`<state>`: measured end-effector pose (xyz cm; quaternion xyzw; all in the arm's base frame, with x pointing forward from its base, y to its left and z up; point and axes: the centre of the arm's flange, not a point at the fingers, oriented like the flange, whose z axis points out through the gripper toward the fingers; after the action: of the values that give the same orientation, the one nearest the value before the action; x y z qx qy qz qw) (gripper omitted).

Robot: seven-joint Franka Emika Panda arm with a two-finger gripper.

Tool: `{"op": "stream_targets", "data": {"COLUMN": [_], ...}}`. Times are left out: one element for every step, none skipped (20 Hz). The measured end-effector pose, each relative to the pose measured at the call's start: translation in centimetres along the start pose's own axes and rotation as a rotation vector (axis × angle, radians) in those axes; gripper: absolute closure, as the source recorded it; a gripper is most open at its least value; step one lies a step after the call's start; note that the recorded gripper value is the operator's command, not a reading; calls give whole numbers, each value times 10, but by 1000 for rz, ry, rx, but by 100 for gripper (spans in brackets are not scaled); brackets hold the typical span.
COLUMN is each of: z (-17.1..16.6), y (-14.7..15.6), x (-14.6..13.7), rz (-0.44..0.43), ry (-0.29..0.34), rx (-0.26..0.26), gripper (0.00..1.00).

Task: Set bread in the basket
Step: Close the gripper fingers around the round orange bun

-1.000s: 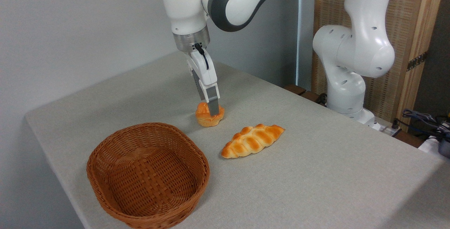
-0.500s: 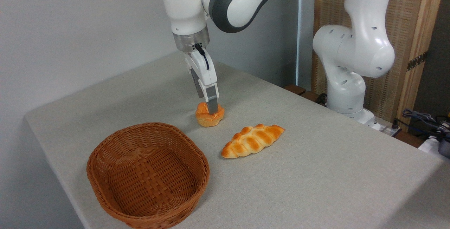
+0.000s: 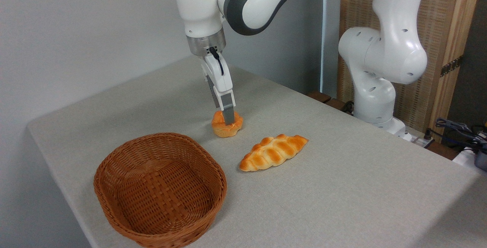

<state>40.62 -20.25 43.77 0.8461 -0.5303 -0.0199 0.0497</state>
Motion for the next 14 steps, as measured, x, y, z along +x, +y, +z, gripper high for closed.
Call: {"op": "stream_targets", "data": {"z": [1,2,2,2,1,1,1,1,1,1,1,1,1,1], "y": [0,-1,-1,-2,-3,-4,-4,-4,-4,-4,-4,-3,-3,-4], "x": [0,0,1,2,2,3,3,3,3,3,3,3,3,3], "rz": [0,0,0,0,0,1,1,1,1,2,2,3,4,8], "ry": [-2,-1,4,10,16,19,20,21,21,21,21,20,19,14], "rx": [-2,-1,3,10,17,21,23,24,24,25,25,25,25,29], "gripper": [0,0,0,0,0,0,0,0,0,0,0,0,0,0]}}
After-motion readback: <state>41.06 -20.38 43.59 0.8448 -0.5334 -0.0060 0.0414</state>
